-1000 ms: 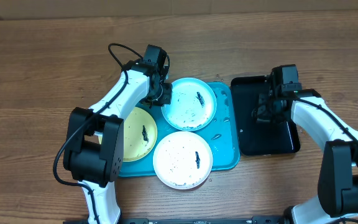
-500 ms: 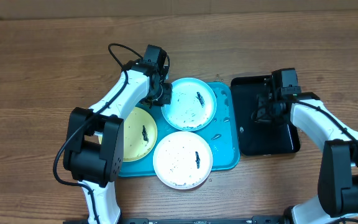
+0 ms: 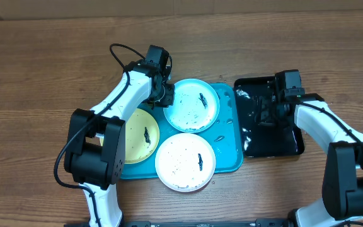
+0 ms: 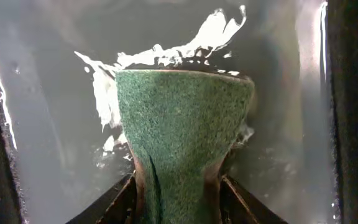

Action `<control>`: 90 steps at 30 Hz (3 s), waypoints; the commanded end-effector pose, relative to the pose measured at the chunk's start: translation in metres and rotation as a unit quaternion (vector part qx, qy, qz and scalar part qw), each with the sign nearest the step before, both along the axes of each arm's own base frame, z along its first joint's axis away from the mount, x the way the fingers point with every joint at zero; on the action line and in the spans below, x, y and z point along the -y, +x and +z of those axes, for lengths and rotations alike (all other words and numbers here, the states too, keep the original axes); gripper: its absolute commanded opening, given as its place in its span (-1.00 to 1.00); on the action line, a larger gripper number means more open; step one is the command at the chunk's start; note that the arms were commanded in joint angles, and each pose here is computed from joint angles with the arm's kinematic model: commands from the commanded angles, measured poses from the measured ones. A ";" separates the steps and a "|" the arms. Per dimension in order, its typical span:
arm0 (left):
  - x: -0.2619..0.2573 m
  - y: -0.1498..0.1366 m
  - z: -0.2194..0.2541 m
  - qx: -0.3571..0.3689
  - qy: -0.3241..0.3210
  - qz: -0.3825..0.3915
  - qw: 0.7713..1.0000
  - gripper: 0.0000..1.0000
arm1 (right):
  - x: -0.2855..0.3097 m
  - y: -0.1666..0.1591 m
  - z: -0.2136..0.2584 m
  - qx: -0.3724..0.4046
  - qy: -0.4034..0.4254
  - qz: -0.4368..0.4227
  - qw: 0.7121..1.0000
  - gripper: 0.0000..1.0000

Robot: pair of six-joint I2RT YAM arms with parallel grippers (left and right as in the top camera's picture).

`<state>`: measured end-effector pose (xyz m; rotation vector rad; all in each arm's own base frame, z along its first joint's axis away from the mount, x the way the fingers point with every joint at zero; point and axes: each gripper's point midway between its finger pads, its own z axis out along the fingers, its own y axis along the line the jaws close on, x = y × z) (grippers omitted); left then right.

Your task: Clean dirty plates on tray and stack at the side

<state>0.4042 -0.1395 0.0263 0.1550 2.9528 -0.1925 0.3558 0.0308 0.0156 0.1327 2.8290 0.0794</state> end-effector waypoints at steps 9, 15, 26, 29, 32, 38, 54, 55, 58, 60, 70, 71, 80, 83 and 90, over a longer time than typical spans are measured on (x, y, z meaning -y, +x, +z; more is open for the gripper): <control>-0.003 -0.014 -0.011 -0.031 0.011 0.000 0.999 -0.67 | -0.002 0.010 0.013 0.011 0.004 0.000 1.000 -0.93; -0.004 -0.015 -0.011 -0.033 0.012 0.000 0.999 -0.74 | -0.003 0.023 0.057 0.014 0.004 0.000 1.000 -0.93; -0.004 -0.017 -0.014 -0.035 0.012 0.000 0.999 -0.92 | -0.003 0.018 0.074 -0.004 0.003 0.000 1.000 -0.93; -0.003 -0.014 -0.013 -0.029 0.010 0.000 1.000 -0.91 | -0.003 0.016 0.073 -0.010 0.002 0.000 1.000 -0.91; -0.003 -0.013 -0.013 -0.026 0.010 0.000 1.000 -0.92 | -0.002 0.009 0.071 -0.023 0.002 -0.001 1.000 -0.93; -0.002 -0.011 -0.013 -0.023 0.008 0.000 1.000 -0.92 | -0.002 0.005 0.062 -0.029 0.005 -0.017 0.999 -0.93; 0.000 -0.003 -0.012 -0.008 0.002 0.009 1.000 -0.92 | -0.074 0.039 0.150 0.038 0.149 0.043 0.987 -0.93; 0.000 -0.003 -0.012 -0.008 0.002 0.009 1.000 -0.92 | -0.084 0.038 0.151 0.039 0.157 0.053 0.985 -0.93; 0.000 -0.004 -0.012 -0.010 0.002 0.009 1.000 -0.92 | -0.115 0.036 0.155 0.050 0.165 0.090 0.981 -0.93; 0.000 -0.004 -0.012 -0.010 0.003 0.009 1.000 -0.92 | -0.139 0.033 0.156 0.057 0.164 0.119 0.978 -0.93; -0.001 -0.005 -0.012 -0.013 0.003 0.009 1.000 -0.92 | -0.189 0.034 0.084 0.050 0.009 0.152 0.987 -0.93; -0.001 -0.006 -0.012 -0.013 0.004 0.009 1.000 -0.91 | -0.190 0.035 0.077 0.047 0.003 0.153 0.987 -0.93; -0.001 -0.006 -0.012 -0.014 0.004 0.009 1.000 -0.92 | -0.191 0.040 0.032 0.019 -0.021 0.151 0.988 -0.93; -0.001 -0.006 -0.012 -0.014 0.004 0.009 1.000 -0.92 | -0.191 0.039 0.022 0.010 -0.025 0.151 0.988 -0.93; -0.001 -0.006 -0.012 -0.014 0.004 0.009 1.000 -0.92 | -0.192 0.036 -0.007 -0.018 -0.016 0.119 0.993 -0.93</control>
